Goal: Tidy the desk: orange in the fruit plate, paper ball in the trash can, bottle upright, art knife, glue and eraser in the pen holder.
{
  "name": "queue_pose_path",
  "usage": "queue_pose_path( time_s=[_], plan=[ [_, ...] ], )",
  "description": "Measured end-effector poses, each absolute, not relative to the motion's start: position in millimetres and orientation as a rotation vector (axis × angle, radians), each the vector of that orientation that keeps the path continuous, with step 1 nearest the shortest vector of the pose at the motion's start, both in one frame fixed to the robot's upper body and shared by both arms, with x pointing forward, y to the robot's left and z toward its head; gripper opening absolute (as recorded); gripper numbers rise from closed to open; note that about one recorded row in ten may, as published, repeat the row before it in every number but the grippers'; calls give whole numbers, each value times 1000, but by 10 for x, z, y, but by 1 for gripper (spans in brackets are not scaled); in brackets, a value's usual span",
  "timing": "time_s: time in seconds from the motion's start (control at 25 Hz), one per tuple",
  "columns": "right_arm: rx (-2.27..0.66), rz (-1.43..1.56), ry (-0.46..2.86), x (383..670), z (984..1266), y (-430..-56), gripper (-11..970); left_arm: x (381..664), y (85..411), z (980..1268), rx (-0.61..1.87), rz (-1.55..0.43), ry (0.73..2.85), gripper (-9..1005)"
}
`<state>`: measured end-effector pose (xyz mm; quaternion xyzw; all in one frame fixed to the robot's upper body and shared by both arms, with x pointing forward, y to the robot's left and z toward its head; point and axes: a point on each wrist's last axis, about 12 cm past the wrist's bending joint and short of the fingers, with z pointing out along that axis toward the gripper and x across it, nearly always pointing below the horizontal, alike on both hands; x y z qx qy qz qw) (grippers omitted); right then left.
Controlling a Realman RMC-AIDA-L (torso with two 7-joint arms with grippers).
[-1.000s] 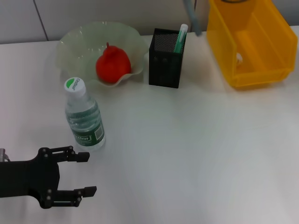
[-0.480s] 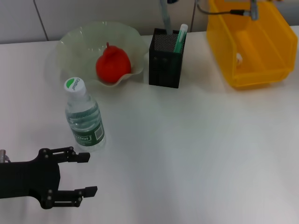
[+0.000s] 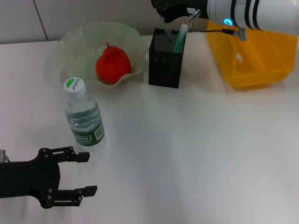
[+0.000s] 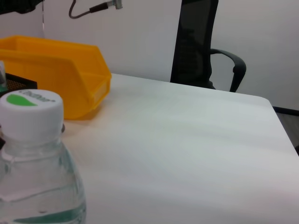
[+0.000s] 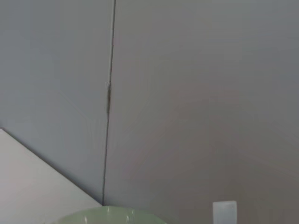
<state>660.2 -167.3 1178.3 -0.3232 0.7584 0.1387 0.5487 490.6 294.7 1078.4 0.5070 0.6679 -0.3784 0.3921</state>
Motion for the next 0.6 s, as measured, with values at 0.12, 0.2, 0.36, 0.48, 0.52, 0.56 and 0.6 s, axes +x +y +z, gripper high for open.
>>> queue_pose_path(
  time_s=[0.12, 0.2, 0.36, 0.48, 0.52, 0.56, 0.6],
  plan=[
    [-757, 364, 1778, 6596, 11764, -1668, 145, 4904, 2946, 10777, 1284, -960, 1698, 785],
    [-749, 376, 1776, 6596, 11750, -1677, 145, 4904, 2946, 10777, 1284, -960, 1699, 785],
    [-747, 381, 1791, 6597, 11703, -1686, 144, 4902, 2945, 10774, 1282, -961, 1700, 785],
    [-748, 383, 1804, 6597, 11667, -1687, 175, 4902, 2945, 10772, 1282, -961, 1700, 785],
    [-747, 383, 1806, 6597, 11662, -1690, 191, 4902, 2945, 10771, 1281, -960, 1701, 785],
    [-747, 383, 1806, 6596, 11661, -1692, 207, 4903, 2945, 10770, 1281, -960, 1701, 785],
    [-745, 383, 1806, 6595, 11660, -1696, 233, 4903, 2945, 10770, 1281, -960, 1701, 785]
  ],
)
